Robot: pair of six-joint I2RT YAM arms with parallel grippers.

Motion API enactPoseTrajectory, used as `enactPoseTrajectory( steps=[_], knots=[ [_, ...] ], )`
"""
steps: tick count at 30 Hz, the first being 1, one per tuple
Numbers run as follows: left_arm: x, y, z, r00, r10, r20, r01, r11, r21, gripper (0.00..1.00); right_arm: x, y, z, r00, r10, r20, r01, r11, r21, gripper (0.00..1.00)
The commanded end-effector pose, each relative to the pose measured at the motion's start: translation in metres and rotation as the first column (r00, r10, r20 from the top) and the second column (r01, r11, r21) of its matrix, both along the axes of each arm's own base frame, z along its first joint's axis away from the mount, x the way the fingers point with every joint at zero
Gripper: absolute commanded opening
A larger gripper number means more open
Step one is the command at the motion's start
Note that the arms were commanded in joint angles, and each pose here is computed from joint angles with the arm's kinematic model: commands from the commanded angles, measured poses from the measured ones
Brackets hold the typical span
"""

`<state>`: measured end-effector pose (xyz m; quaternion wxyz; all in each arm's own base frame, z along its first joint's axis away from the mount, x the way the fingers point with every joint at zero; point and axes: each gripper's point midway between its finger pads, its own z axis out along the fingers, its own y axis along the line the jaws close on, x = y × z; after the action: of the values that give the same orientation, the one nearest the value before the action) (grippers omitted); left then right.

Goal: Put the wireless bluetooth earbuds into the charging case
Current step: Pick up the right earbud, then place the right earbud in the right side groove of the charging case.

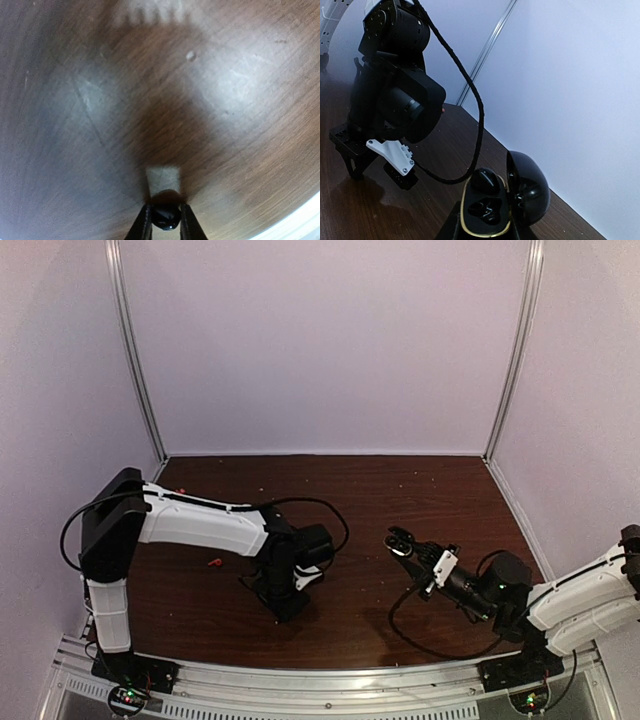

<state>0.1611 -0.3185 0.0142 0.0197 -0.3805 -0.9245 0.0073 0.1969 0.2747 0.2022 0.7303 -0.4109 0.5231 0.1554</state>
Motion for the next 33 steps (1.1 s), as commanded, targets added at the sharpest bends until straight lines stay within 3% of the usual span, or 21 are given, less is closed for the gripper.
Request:
enactPoseTrajectory(
  steps=[1, 8, 12, 17, 21, 25, 33],
  knots=[
    [0.020, -0.016, 0.020, 0.995, 0.054, 0.086, -0.043, 0.991, -0.126, 0.08, 0.000, -0.006, 0.006, 1.000, -0.023, 0.004, 0.023, 0.999, 0.036, 0.00],
    [0.047, -0.030, 0.059, 0.960, 0.131, 0.247, -0.056, 0.956, -0.288, 0.05, 0.000, -0.009, 0.011, 1.000, -0.030, 0.000, 0.030, 0.997, 0.069, 0.00],
    [0.064, -0.042, 0.100, 0.911, 0.217, 0.350, -0.037, 0.890, -0.455, 0.05, 0.001, -0.011, 0.016, 0.999, -0.033, -0.004, 0.034, 0.994, 0.105, 0.00],
    [0.077, -0.045, 0.184, 0.811, 0.369, 0.453, 0.064, 0.715, -0.696, 0.06, 0.000, -0.011, 0.029, 1.000, -0.027, 0.005, 0.025, 0.986, 0.163, 0.00],
    [0.075, -0.040, 0.251, 0.733, 0.474, 0.488, 0.205, 0.530, -0.823, 0.07, -0.001, -0.010, 0.040, 1.000, -0.015, 0.024, 0.010, 0.978, 0.208, 0.00],
    [0.068, -0.040, 0.299, 0.694, 0.534, 0.484, 0.326, 0.366, -0.872, 0.09, -0.002, -0.005, 0.049, 0.999, 0.006, 0.040, -0.015, 0.972, 0.234, 0.00],
    [0.045, -0.068, 0.334, 0.696, 0.530, 0.485, 0.454, 0.199, -0.869, 0.10, -0.003, 0.008, 0.063, 0.995, 0.019, 0.096, -0.045, 0.961, 0.273, 0.00]
  ],
)
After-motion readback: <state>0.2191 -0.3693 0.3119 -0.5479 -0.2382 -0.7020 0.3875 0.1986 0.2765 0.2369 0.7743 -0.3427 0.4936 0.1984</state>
